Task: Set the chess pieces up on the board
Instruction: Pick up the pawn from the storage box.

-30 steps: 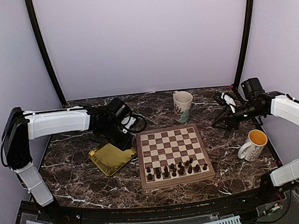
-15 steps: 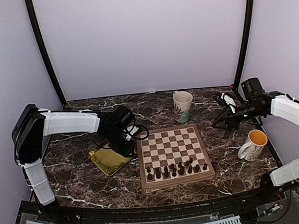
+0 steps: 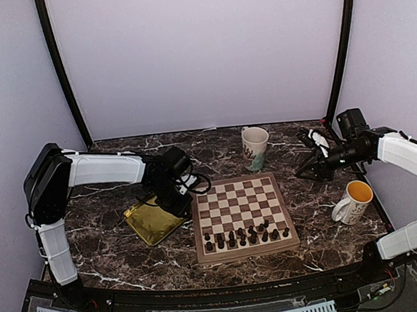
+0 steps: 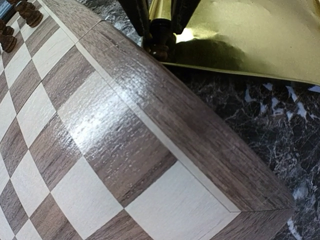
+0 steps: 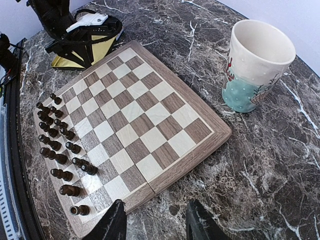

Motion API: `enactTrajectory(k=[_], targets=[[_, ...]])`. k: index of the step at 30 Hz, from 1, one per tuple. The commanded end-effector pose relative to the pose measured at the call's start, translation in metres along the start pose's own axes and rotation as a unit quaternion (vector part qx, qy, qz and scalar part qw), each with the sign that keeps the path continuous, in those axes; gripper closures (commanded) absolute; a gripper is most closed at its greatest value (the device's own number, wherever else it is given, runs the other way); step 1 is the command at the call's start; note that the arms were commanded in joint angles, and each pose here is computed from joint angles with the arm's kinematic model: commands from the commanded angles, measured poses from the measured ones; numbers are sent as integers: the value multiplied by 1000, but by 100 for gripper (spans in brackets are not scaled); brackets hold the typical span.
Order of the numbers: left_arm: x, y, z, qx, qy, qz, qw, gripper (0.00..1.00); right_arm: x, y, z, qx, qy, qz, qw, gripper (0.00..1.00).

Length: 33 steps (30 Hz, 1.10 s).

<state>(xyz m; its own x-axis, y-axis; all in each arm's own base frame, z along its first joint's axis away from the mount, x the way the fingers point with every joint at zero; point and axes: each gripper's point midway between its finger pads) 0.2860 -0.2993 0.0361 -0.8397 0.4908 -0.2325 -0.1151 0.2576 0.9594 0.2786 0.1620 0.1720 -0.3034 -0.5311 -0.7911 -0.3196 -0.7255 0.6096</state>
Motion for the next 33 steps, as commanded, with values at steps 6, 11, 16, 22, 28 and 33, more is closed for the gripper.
enactTrajectory(k=[6, 11, 16, 22, 28, 33], targets=[[6, -1, 8, -17, -1, 13, 1000, 84, 1, -1, 0, -1, 3, 2, 1000, 59], [7, -1, 10, -22, 1, 16, 1000, 84, 2, -1, 0, -2, 3, 2, 1000, 59], [10, 2, 14, -32, -2, 17, 999, 83, 2, -1, 0, -3, 3, 2, 1000, 59], [9, 0, 10, -15, 2, 16, 1000, 82, 2, -2, 0, -4, 2, 4, 1000, 59], [11, -2, 11, -13, 5, 19, 1000, 79, 3, -2, 0, -5, 1, 5, 1000, 59], [19, -5, 12, -11, 1, 31, 999, 74, 4, -3, 0, -7, 0, 6, 1000, 59]])
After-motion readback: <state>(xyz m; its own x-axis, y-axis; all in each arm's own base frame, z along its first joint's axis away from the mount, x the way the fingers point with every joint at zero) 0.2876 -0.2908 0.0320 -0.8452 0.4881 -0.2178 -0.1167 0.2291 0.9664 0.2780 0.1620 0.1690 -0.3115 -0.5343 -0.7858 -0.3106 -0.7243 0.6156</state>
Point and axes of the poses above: each gripper's point midway between its finger pads, its own y axis back along the fingers, its own z axis along the line the jaws close on, x = y × z, and after that the axes turned 5 degrees about y, right-handed
